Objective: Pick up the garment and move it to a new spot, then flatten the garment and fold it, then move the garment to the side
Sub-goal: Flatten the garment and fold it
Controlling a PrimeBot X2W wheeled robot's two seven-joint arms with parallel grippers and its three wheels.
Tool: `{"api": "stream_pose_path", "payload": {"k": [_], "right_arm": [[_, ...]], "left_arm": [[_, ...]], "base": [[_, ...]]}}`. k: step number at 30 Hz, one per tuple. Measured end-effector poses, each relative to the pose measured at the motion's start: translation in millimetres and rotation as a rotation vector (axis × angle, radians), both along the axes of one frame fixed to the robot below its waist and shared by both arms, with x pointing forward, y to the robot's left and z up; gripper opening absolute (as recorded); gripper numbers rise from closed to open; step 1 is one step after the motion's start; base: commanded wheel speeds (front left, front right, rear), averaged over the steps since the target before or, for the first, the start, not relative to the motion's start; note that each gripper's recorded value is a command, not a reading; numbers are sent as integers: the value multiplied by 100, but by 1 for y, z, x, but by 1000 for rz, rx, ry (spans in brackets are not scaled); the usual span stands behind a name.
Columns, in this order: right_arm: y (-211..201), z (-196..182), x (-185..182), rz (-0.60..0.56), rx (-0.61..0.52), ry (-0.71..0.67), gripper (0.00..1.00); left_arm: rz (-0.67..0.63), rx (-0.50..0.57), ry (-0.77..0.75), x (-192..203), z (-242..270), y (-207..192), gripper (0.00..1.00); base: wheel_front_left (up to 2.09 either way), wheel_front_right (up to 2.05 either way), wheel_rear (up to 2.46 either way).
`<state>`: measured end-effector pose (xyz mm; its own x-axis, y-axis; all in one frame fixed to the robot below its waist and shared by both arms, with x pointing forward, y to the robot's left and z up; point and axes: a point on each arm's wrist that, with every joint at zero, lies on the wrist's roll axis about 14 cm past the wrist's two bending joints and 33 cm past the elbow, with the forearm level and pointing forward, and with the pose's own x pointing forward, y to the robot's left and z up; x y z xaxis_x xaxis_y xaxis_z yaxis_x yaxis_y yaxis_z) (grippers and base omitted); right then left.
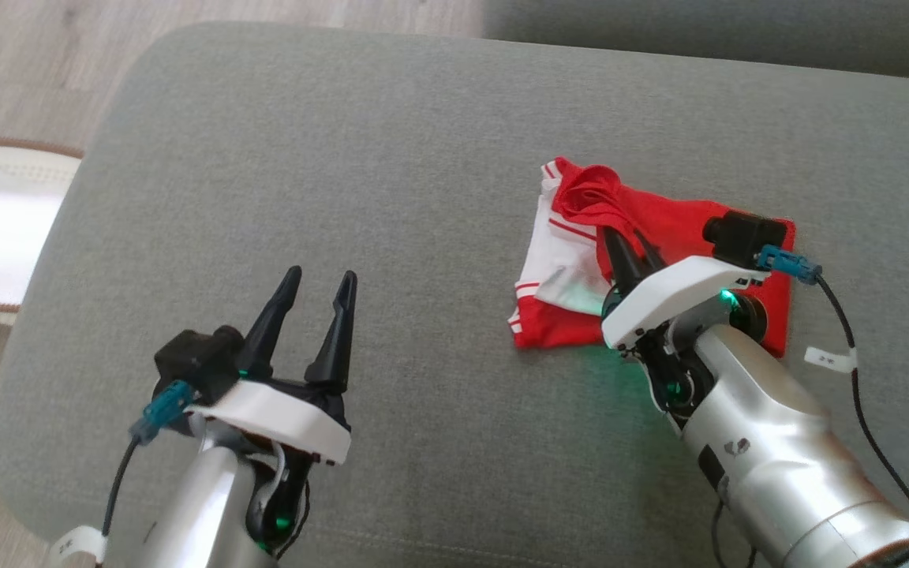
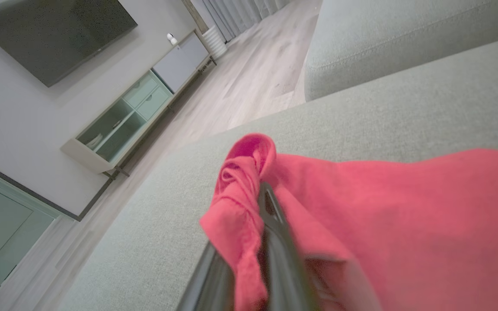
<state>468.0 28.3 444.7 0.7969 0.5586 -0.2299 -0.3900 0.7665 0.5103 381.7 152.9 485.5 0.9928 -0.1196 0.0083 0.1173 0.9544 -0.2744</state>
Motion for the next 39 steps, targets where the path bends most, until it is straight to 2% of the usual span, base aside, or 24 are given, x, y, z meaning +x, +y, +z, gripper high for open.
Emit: {"api": "stream_pose_path", "payload": {"k": [4,5,6,11,16,19,23,26,29,31,35,39], "right_arm": [[5,-10,-3,11,-5,31,0],[7,-15,-4,22,-20,41,53],[9,-18,-6,34,-30,49,99],[34,-22,-26,135,-23,84,100],[65,-10,-51,254,42,128,100],[65,0,-49,249,64,119,100],[54,29,-25,198,62,5,100],[37,46,-9,152,20,-95,100],[7,47,4,98,-83,-162,100],[-19,52,14,41,-122,-198,100],[-86,88,38,-89,-198,-349,100],[-144,98,33,-224,-250,-434,100]], "left_arm": [[6,1,6,-2,-2,2,100],[10,1,9,-2,-3,3,100],[13,2,11,-3,-3,4,100],[21,2,14,-4,-4,6,100],[19,0,8,-3,-2,5,100],[19,-3,0,-1,0,5,100],[-3,-8,-18,5,5,-2,100],[-17,-15,-52,11,16,-7,100],[-24,-20,-96,19,29,-10,100],[-31,-26,-125,24,38,-13,100],[-65,-27,-170,32,52,-26,100],[-85,-33,-194,39,58,-35,100]], "base": [[0,0,0],[0,0,0],[0,0,0],[0,0,0],[0,0,0],[0,0,0],[0,0,0],[0,0,0],[0,0,0],[0,0,0],[0,0,0],[0,0,0]]}}
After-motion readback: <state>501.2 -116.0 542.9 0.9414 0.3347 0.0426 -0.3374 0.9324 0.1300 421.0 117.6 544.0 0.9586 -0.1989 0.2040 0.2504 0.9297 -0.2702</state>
